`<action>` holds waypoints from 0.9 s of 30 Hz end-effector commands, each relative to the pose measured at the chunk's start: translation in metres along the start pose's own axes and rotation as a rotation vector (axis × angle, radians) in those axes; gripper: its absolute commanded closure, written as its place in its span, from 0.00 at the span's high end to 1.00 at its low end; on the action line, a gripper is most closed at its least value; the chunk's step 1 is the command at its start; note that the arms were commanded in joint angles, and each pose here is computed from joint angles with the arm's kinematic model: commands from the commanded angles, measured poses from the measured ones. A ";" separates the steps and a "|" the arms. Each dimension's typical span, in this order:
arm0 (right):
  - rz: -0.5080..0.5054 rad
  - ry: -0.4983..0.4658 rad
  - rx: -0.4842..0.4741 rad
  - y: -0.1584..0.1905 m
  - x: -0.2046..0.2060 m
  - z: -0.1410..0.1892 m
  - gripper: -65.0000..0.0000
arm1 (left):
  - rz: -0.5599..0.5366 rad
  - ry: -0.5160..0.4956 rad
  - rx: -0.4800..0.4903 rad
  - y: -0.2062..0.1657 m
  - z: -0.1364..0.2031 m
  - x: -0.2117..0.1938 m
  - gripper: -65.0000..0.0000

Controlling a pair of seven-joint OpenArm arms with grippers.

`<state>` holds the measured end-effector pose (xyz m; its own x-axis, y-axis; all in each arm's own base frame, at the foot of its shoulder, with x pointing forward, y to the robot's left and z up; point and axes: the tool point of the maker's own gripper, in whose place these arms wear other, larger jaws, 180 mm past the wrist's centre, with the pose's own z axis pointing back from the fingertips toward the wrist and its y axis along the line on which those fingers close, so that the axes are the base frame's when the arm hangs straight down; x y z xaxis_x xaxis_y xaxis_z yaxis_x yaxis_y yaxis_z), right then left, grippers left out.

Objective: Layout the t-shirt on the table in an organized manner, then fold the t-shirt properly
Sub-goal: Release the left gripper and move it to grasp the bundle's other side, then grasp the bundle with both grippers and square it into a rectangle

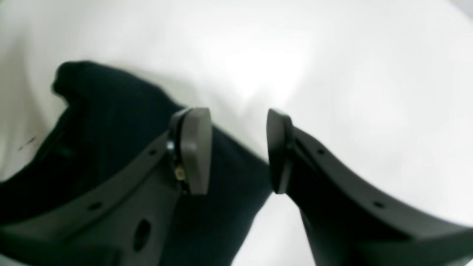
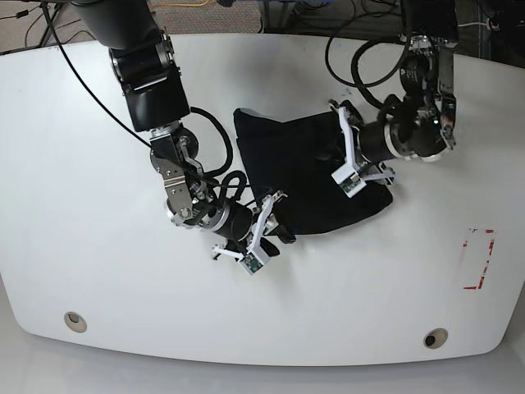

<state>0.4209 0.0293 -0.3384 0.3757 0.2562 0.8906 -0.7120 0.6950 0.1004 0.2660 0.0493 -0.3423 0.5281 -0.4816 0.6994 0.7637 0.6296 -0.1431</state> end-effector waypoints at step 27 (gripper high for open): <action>-0.166 -0.001 -0.087 0.007 -0.121 0.079 0.35 | -0.071 0.210 -0.029 0.061 -0.045 -0.022 0.00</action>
<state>0.3308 -0.0423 -0.4129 0.4850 0.1193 0.8663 -0.5902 0.7756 0.2236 0.3016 0.0754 -0.4104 0.5655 -0.6438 0.5155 0.7989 0.5827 -0.1487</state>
